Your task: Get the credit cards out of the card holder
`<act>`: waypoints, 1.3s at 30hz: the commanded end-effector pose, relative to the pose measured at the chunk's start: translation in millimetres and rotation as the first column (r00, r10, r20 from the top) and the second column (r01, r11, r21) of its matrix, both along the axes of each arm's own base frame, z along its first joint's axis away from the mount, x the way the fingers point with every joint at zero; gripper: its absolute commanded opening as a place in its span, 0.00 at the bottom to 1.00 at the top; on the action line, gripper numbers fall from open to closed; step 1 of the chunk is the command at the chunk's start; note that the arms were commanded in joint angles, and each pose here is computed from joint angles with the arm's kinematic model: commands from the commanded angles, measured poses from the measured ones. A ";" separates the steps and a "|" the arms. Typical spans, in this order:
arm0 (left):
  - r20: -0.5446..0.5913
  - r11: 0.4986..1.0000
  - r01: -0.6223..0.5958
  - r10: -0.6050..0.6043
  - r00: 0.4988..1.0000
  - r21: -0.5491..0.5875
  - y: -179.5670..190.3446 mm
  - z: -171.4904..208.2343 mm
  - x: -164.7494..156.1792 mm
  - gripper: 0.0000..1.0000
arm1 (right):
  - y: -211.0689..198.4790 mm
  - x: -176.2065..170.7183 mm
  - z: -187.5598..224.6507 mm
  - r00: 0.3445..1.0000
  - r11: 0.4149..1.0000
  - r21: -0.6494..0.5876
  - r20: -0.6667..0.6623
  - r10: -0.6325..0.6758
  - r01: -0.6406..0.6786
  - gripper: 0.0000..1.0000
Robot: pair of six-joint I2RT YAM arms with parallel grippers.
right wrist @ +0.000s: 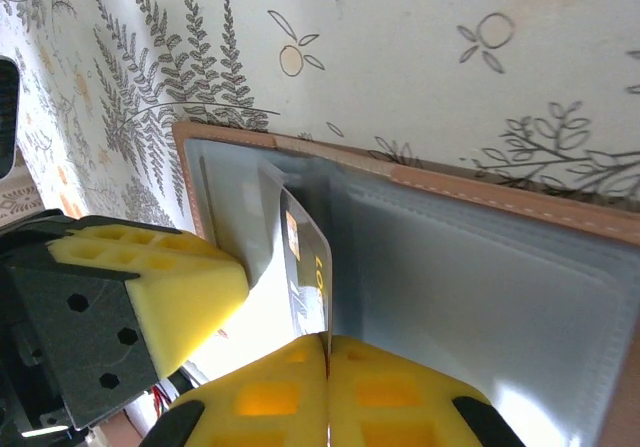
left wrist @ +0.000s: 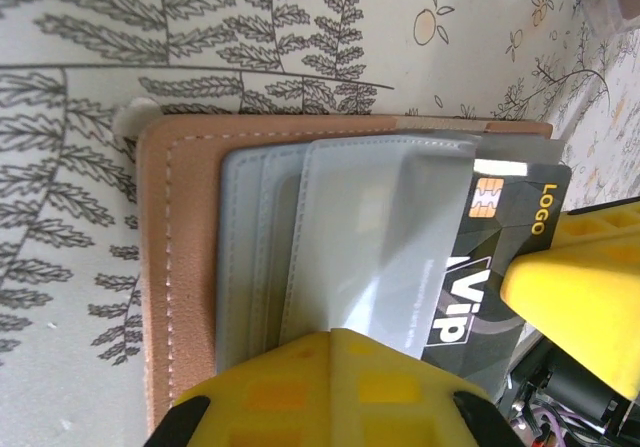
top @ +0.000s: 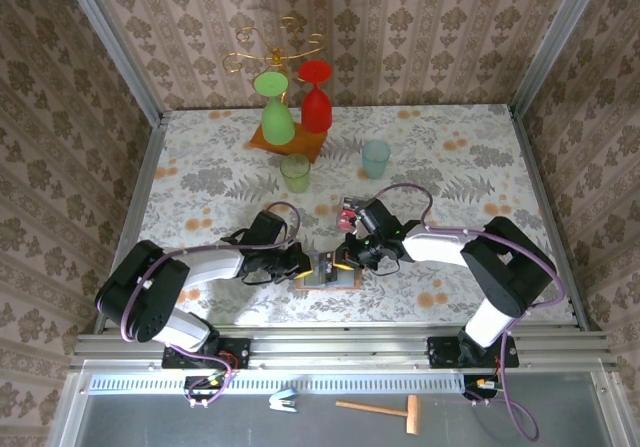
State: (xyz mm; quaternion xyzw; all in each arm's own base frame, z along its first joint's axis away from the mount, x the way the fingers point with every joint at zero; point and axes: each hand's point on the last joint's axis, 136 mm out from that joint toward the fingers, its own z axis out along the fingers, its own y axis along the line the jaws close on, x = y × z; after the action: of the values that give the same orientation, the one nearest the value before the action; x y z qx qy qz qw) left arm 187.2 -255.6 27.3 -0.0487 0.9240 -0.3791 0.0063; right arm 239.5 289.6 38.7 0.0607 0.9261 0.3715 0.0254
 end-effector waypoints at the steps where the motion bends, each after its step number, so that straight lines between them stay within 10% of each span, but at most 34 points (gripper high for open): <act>1: -0.040 0.998 0.005 -0.003 0.999 0.068 12.8 -15.5 -12.1 0.05 | -21.7 -8.6 -10.9 1.000 0.997 -0.075 -0.021 -0.016 0.014 0.06; 24: 0.029 0.999 -0.040 0.040 0.999 0.019 6.2 8.6 -0.4 0.08 | -53.1 6.6 66.1 0.957 0.964 -0.208 0.201 0.211 -0.169 0.00; 39: 0.077 0.995 -0.033 0.026 0.997 0.089 29.7 18.3 13.0 0.17 | -72.8 29.7 102.1 0.573 0.642 -0.563 0.327 0.752 -0.521 0.00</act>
State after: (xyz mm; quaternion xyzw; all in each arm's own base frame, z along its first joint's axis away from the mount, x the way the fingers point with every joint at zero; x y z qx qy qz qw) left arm 198.0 -230.6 38.6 -0.0660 0.9340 -0.3488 0.0394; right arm 273.7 230.0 141.8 -0.3025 0.9168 0.1999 0.1674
